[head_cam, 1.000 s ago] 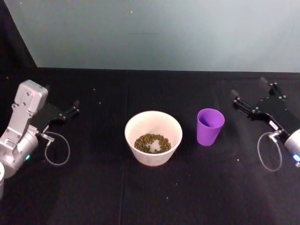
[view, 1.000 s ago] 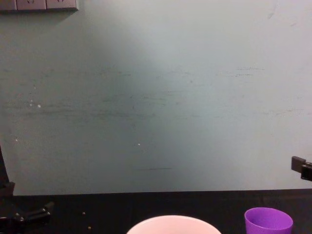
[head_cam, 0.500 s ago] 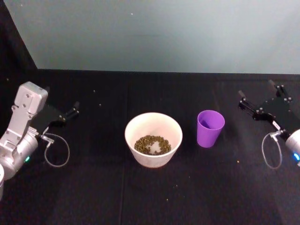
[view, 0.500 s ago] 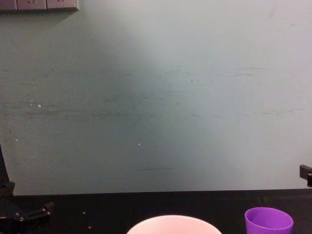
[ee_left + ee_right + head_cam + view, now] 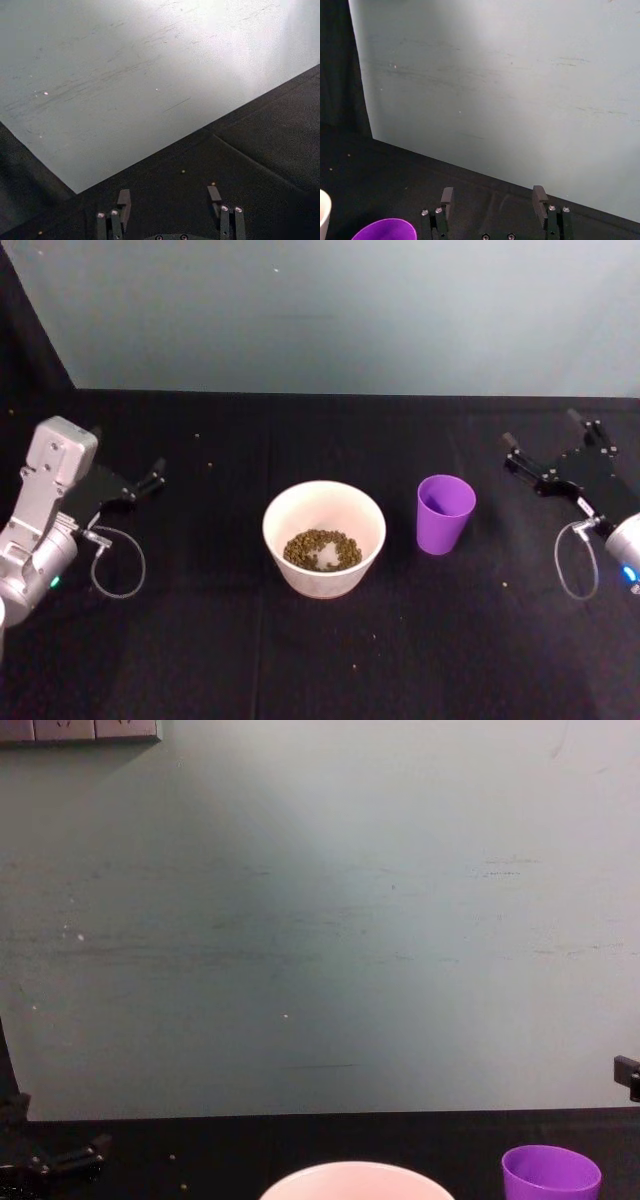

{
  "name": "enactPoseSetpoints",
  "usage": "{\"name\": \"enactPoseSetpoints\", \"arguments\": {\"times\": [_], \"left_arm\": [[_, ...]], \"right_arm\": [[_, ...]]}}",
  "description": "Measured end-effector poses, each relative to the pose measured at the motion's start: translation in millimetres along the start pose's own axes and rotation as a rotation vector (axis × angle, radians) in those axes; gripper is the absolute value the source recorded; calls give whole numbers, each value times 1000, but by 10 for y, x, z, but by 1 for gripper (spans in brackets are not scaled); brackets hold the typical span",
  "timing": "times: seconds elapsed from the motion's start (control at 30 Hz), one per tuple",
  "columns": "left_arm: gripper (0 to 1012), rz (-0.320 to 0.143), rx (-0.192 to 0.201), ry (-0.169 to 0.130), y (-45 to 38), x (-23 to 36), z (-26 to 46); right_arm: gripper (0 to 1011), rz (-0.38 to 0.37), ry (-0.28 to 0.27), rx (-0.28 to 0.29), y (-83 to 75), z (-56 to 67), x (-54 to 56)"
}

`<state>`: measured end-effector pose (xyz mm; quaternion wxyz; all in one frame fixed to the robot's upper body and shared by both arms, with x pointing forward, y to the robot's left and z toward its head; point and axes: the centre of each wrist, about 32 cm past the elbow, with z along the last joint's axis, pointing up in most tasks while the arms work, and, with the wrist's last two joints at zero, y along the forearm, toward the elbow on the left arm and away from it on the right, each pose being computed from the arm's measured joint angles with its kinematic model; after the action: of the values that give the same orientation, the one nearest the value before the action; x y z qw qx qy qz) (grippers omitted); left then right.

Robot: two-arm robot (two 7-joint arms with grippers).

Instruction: Pick up the cup and pour the mung beans from the cup into the bowl.

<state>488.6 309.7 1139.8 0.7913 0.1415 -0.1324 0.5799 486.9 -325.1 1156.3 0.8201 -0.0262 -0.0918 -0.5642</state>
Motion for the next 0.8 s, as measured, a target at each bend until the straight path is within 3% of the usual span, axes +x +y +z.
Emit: {"name": "enactPoseSetpoints", "arguments": {"times": [0.8], "left_arm": [[1000, 0, 0, 0, 0, 0, 0]], "right_arm": [[1002, 2, 2, 0, -4, 4, -2]]}}
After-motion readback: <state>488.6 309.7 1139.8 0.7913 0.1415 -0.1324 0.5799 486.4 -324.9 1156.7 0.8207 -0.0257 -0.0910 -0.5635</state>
